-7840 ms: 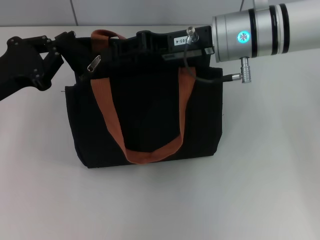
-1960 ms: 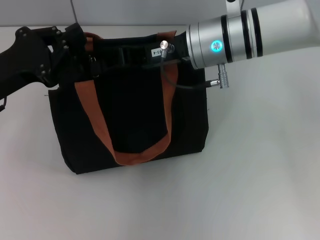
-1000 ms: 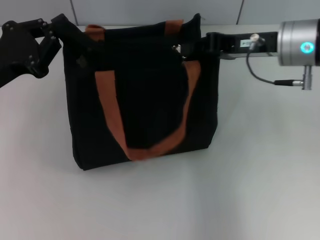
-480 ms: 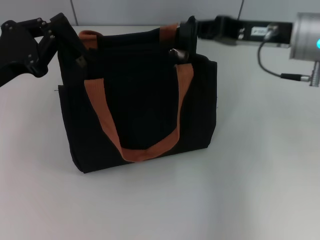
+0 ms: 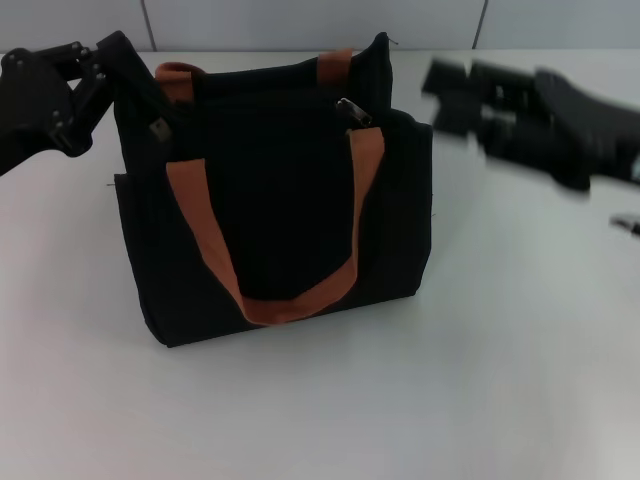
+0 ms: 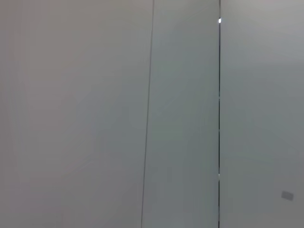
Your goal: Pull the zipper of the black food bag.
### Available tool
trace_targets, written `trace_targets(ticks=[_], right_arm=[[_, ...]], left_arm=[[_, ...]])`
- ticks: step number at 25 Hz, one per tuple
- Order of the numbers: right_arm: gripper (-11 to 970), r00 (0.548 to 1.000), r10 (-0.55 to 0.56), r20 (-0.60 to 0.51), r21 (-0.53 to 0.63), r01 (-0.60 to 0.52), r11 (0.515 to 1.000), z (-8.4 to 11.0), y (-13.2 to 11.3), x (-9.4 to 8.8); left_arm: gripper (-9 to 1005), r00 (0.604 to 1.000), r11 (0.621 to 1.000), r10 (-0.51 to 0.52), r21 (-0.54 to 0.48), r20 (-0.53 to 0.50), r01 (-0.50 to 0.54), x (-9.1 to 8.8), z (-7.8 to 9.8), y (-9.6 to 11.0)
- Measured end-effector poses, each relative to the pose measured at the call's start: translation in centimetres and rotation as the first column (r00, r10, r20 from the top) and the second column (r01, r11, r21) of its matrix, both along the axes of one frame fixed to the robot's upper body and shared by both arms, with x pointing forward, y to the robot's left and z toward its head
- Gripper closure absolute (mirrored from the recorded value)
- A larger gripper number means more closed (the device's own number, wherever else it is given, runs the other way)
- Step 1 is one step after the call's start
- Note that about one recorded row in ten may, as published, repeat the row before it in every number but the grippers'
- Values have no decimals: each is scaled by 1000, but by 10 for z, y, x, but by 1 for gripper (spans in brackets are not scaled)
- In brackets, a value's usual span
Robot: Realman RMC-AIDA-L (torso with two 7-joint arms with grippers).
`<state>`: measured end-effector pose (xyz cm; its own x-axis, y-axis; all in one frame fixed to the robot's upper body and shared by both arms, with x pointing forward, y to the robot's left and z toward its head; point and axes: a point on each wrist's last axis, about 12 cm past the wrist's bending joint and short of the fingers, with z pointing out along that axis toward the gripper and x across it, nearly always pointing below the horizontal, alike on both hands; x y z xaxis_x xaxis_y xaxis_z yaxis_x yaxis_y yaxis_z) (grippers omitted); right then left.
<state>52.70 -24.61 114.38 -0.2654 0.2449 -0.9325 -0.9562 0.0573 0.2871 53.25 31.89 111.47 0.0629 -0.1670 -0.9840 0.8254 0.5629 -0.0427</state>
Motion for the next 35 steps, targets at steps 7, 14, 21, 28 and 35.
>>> trace_targets(ticks=[7,14,21,28,35], right_arm=[[331,991,42,129,-141,-23,990,-30,-1,-24],[265,988,87,128,-269,-49,962,-59,8,-31],[265,984,113,140,-286,-70,956,-62,19,-26],[265,979,153,134,-314,-104,944,-67,35,-21],[265,978,141,154,-301,-89,949,-74,46,-22]], left_arm=[[921,997,1000,24,-8,-75,-25,-2,-6,4],[860,982,999,37,-12,-185,-40,-7,-14,12],[737,939,990,-37,118,-341,82,-12,3,46],[357,940,975,-148,112,-306,190,-46,14,65],[218,960,956,-245,130,-139,263,-74,-13,32]])
